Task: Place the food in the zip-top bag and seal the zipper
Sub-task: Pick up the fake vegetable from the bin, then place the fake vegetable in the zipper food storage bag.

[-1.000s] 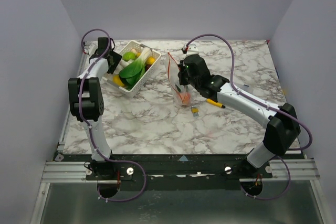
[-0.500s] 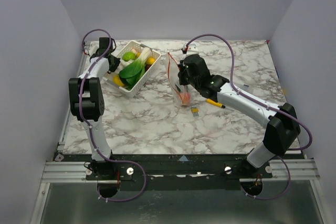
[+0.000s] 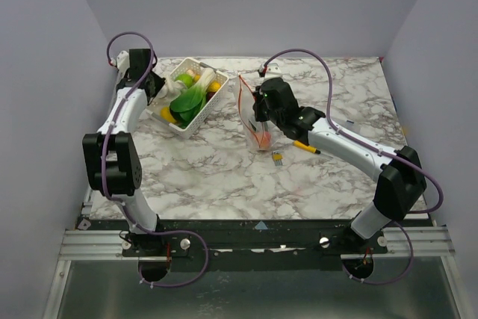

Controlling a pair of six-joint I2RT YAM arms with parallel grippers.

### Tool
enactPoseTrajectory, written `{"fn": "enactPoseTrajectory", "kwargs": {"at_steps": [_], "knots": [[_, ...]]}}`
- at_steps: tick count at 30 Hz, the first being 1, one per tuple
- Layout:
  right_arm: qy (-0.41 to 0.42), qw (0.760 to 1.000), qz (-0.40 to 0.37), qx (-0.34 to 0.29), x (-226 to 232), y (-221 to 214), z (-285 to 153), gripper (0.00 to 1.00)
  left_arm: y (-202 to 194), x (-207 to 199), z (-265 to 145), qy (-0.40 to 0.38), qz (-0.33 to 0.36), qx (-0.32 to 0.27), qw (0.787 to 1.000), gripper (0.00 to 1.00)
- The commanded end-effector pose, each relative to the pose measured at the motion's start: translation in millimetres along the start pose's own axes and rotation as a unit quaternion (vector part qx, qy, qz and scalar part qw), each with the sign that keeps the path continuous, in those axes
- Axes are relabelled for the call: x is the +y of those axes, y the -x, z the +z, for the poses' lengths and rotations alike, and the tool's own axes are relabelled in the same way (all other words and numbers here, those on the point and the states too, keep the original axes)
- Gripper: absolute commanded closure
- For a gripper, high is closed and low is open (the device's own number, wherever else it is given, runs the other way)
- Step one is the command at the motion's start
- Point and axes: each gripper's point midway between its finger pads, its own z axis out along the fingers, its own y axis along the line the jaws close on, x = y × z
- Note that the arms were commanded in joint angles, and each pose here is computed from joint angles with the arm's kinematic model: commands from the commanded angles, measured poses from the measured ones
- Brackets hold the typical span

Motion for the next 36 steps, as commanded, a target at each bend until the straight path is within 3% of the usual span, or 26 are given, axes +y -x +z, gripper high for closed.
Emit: {"fn": "enactPoseTrajectory", "kwargs": {"at_steps": [1,9,14,15,22,28,30,36], "knots": [[-0.005,1.0,-0.004,-0.012,1,9,0,0.99,33,-14,-48,-0.04,0.033,-0.058,0.997,1.0],[-0.003,1.0,-0.001,-0.016,2,13,-1,0.99,46,-28,-120,-0.116,0.083,-0.075,0.987,1.0],[0.0,1.0,0.002,-0.021,4,18,-3,0.99,35,-51,-182,-0.241,0.147,-0.08,0.956,1.0],[0.006,1.0,0.005,-0.025,6,23,-5,0.99,21,-65,-223,-0.327,0.192,-0.078,0.922,1.0],[0.014,1.0,0.007,-0.027,9,26,-6,0.99,-42,-81,-298,-0.455,0.297,-0.024,0.839,1.0],[0.035,0.999,0.01,-0.038,15,33,-13,0.99,-85,-101,-354,-0.566,0.32,0.022,0.759,1.0],[0.056,0.997,0.015,-0.042,22,35,-18,0.99,-93,-105,-360,-0.582,0.325,0.031,0.745,1.0],[0.099,0.994,0.029,-0.046,35,36,-25,0.99,-109,-114,-354,-0.617,0.289,0.061,0.73,1.0]]}}
